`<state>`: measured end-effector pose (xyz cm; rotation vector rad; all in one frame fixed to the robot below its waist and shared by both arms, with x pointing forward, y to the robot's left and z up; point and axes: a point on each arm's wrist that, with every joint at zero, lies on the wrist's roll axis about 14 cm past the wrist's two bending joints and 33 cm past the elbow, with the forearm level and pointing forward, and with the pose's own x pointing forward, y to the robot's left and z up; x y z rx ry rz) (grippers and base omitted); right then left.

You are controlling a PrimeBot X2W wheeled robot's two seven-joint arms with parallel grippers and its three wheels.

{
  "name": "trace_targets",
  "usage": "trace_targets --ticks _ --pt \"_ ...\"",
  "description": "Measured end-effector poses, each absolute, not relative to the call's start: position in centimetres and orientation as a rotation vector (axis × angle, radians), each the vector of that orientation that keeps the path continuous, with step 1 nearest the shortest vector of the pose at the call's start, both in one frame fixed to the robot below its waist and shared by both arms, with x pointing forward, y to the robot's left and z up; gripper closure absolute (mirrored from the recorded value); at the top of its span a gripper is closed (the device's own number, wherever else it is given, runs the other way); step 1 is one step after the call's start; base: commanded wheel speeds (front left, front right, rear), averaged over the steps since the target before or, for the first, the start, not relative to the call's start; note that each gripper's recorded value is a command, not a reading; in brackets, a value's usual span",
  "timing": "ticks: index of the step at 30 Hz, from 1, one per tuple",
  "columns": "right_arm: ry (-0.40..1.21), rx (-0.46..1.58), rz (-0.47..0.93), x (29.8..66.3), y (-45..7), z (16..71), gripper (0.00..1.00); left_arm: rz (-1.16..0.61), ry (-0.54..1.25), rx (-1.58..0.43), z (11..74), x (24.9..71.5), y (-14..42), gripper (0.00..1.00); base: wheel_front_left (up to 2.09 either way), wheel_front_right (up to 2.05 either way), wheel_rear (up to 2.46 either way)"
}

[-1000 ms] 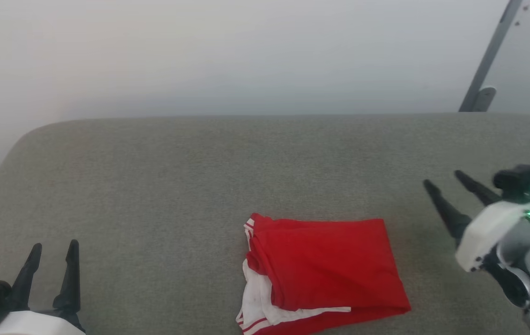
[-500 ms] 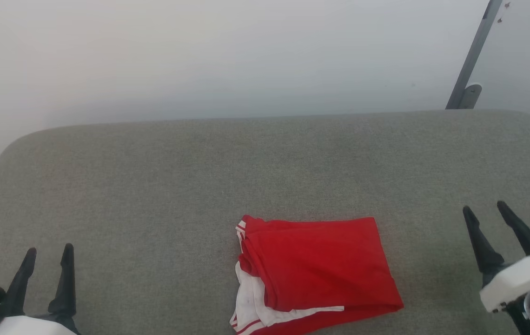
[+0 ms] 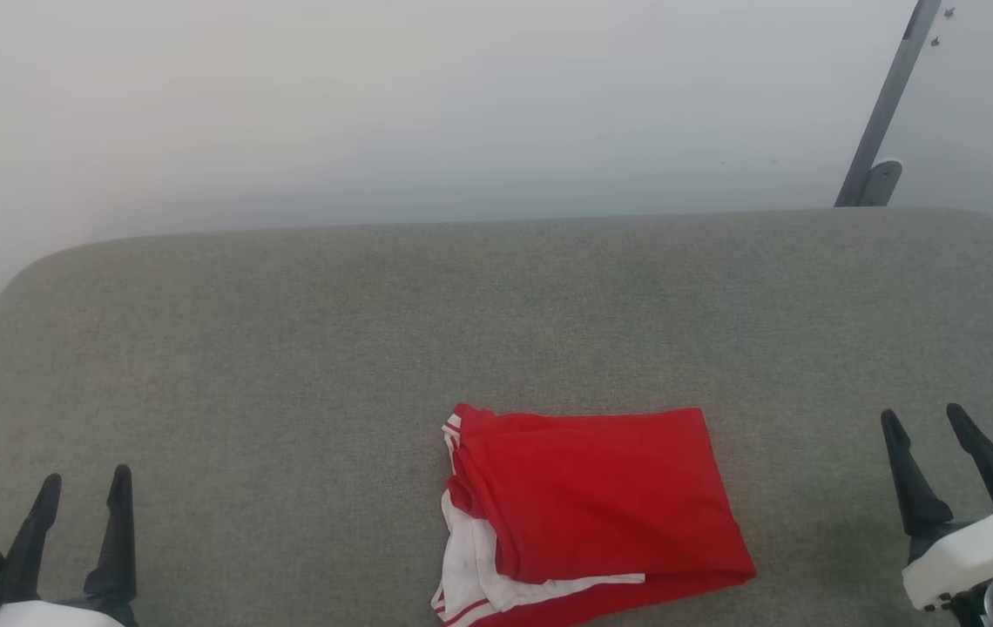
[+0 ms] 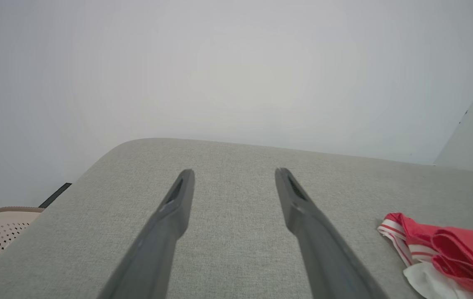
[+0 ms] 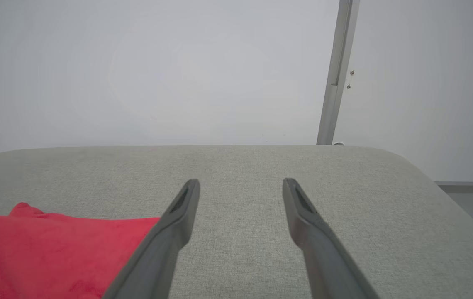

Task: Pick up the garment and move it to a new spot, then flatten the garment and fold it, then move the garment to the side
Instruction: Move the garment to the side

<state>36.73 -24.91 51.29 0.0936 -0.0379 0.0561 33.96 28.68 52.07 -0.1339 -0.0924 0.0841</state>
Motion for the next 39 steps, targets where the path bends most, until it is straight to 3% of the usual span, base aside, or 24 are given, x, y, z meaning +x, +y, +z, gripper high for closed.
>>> trace_targets --ticks 18,28,39 --pt "-0.011 0.099 0.115 36.8 -22.7 50.6 0.0 0.095 -0.086 -0.135 51.8 33.3 29.1 0.0 0.0 0.0 0.0" --pt "0.234 0.095 0.298 37.8 -16.3 46.4 0.0 0.13 -0.072 -0.138 51.2 31.9 30.0 0.0 0.0 0.0 0.0" --pt "0.528 0.045 0.341 38.6 -15.0 41.4 0.0 0.172 -0.047 -0.139 50.5 30.5 31.0 0.0 0.0 0.0 0.0"
